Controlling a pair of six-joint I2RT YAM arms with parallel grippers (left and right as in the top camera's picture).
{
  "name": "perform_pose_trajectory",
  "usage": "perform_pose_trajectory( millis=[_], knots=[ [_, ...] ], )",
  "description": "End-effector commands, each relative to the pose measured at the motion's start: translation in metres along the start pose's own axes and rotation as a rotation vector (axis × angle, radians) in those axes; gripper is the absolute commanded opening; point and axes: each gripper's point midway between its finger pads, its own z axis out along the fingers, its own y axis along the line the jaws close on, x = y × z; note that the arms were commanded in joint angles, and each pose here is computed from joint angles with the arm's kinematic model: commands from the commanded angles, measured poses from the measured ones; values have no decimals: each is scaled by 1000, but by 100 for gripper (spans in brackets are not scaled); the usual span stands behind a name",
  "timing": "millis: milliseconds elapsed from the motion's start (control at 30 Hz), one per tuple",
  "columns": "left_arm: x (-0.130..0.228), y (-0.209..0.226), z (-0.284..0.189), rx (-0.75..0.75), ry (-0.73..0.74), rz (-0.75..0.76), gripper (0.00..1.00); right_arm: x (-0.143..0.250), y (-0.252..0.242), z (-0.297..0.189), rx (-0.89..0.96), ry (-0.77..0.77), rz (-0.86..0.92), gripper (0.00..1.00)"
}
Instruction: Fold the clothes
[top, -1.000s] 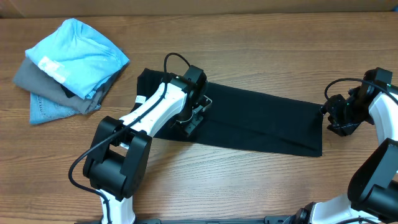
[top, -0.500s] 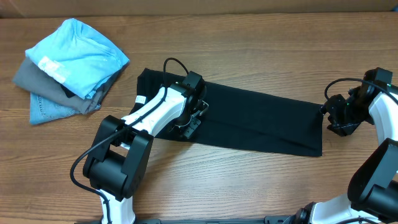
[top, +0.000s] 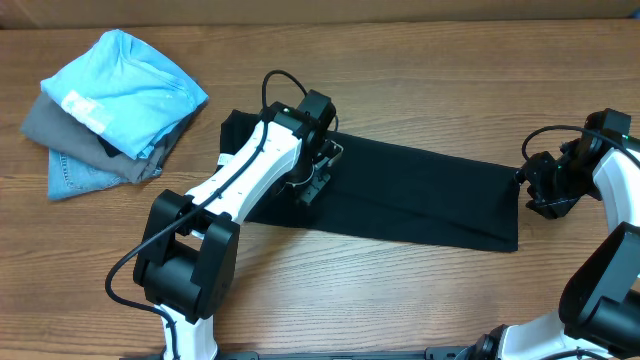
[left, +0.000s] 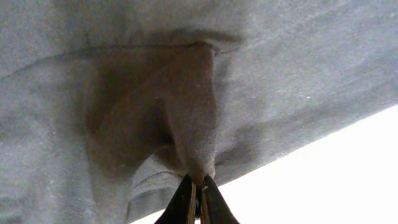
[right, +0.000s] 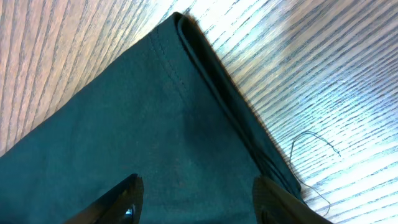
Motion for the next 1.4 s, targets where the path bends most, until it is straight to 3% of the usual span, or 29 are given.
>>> perform_pose_trajectory(
  millis=[0,733,833,900,933,1000,1167,1233,1367],
  knots=[
    [-6,-7,-9,30,-31,-8,4,0,4,-8,-20,-26,-11,60],
    [-8,-48,-16,190,-50,151,4,-1,4,-8,-21,-28,-12,60],
    [-12,-50,-16,185,-66,162,23,-1,4,-8,-21,-28,-12,60],
    [-14,-48,-15,172,-72,162,30,-1,4,-8,-21,-29,-12,60],
    [-14,-46,-15,158,-69,158,39,-1,4,-8,-21,-29,-12,60],
    [-12,-37,-14,113,-57,131,43,-1,4,-8,-21,-28,-11,60],
    [-3,13,-17,-62,-17,-65,38,-1,4,-8,-20,-27,-11,60],
    [1,36,-20,-89,-16,-177,44,0,4,-8,-20,-26,-11,60],
    [13,78,-22,-78,-22,-351,44,0,4,-8,-20,-25,-11,60]
  ],
)
